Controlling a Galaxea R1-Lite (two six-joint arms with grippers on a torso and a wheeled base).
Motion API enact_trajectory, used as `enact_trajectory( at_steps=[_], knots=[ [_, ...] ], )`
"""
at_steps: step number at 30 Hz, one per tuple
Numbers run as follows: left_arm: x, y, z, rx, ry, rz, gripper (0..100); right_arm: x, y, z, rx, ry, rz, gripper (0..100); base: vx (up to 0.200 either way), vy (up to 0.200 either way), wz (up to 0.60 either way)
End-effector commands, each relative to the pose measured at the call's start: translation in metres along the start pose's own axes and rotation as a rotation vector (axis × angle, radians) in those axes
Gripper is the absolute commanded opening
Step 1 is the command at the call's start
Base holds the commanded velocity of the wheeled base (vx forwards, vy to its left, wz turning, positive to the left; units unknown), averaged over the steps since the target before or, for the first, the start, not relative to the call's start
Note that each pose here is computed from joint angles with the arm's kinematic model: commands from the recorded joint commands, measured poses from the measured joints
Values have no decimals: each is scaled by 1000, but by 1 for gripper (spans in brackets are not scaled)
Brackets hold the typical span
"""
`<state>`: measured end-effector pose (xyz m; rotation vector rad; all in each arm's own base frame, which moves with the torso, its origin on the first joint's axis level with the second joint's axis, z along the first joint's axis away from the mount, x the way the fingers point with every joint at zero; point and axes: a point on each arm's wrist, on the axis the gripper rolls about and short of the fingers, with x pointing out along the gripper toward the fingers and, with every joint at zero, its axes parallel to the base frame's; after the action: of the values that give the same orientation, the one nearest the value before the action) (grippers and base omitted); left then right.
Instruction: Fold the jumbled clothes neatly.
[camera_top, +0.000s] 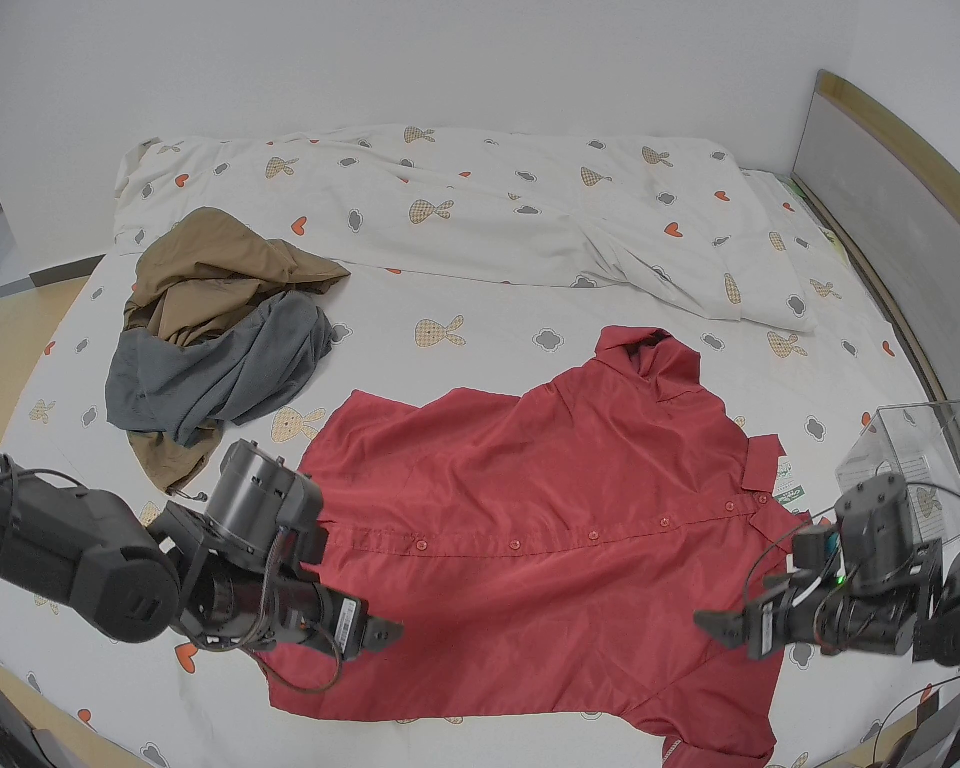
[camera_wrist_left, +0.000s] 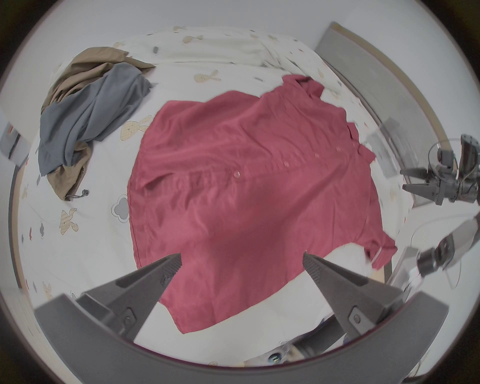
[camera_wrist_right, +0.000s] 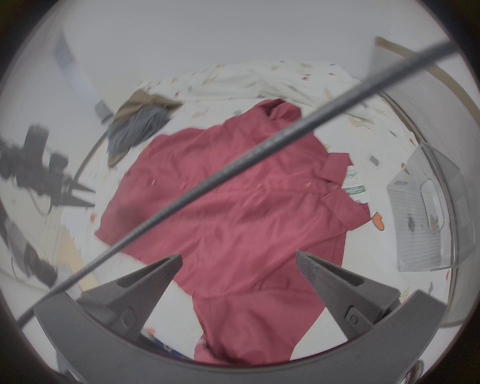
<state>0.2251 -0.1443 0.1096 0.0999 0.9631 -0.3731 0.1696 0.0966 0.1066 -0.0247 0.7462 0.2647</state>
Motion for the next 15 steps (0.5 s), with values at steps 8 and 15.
enact_trajectory(
  at_steps=[8, 15],
  knots=[
    [-9, -8, -53, 196, 43, 2, 100, -22, 24, -108, -469, 258, -10, 100, 0, 0, 0],
    [-2, -9, -54, 199, 68, 7, 100, -28, 13, -128, -587, 340, -14, 100, 0, 0, 0]
  ],
)
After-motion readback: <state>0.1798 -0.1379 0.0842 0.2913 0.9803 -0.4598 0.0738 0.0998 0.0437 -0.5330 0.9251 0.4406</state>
